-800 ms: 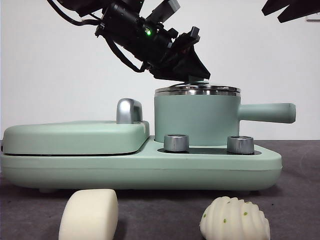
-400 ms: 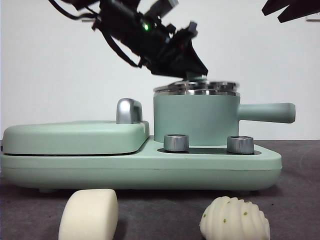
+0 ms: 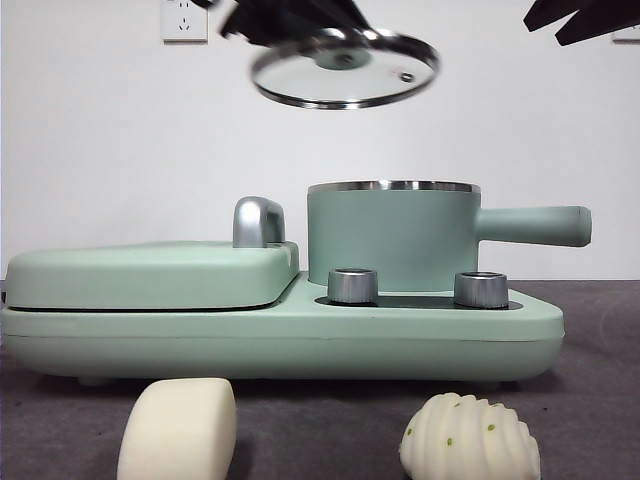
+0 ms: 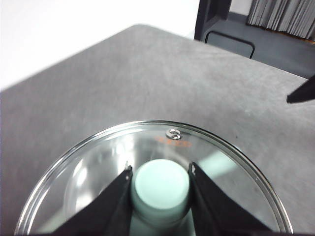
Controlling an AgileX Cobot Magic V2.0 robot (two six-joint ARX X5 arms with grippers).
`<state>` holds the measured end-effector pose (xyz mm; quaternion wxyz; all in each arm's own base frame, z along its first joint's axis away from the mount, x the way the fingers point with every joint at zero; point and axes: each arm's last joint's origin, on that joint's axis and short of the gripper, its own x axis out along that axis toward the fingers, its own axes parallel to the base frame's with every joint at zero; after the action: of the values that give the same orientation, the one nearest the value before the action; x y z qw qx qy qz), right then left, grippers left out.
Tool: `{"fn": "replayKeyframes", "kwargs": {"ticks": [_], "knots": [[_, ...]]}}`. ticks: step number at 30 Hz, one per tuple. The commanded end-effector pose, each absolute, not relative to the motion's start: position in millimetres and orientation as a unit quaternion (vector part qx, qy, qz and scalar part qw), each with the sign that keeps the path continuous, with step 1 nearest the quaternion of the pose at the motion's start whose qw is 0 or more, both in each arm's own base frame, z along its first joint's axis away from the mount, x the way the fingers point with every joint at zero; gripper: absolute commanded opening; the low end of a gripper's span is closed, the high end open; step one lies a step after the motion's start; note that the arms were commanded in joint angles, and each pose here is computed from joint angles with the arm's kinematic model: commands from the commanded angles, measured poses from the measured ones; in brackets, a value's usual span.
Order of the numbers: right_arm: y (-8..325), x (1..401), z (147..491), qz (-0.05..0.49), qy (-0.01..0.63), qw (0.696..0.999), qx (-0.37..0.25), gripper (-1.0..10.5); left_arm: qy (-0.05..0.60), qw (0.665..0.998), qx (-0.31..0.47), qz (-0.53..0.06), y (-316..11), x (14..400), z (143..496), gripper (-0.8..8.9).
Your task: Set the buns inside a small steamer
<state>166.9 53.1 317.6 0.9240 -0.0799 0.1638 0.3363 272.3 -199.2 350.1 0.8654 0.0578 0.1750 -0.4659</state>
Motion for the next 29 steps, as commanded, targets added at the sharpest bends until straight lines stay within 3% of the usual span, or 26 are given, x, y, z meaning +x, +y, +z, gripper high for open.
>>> {"fn": "replayKeyframes", "kwargs": {"ticks": [1, 12, 20, 29], "knots": [[55, 167, 324, 0.340, 0.153, 0.924, -0.081, 2.7, 0.193, 0.871, 0.033, -0.450, -184, 259, 369, 0.11], [85, 157, 318, 0.423, 0.170, 0.884, -0.101, 2.7, 0.215, 0.909, 0.038, -0.355, -125, 219, 393, 0.12], [131, 150, 300, 0.520, 0.203, 0.819, -0.136, 2.7, 0.225, 0.928, 0.028, -0.295, -85, 194, 374, 0.11], [183, 141, 267, 0.602, 0.246, 0.734, -0.198, 3.1, 0.224, 0.937, 0.019, -0.266, -68, 179, 367, 0.11]]}}
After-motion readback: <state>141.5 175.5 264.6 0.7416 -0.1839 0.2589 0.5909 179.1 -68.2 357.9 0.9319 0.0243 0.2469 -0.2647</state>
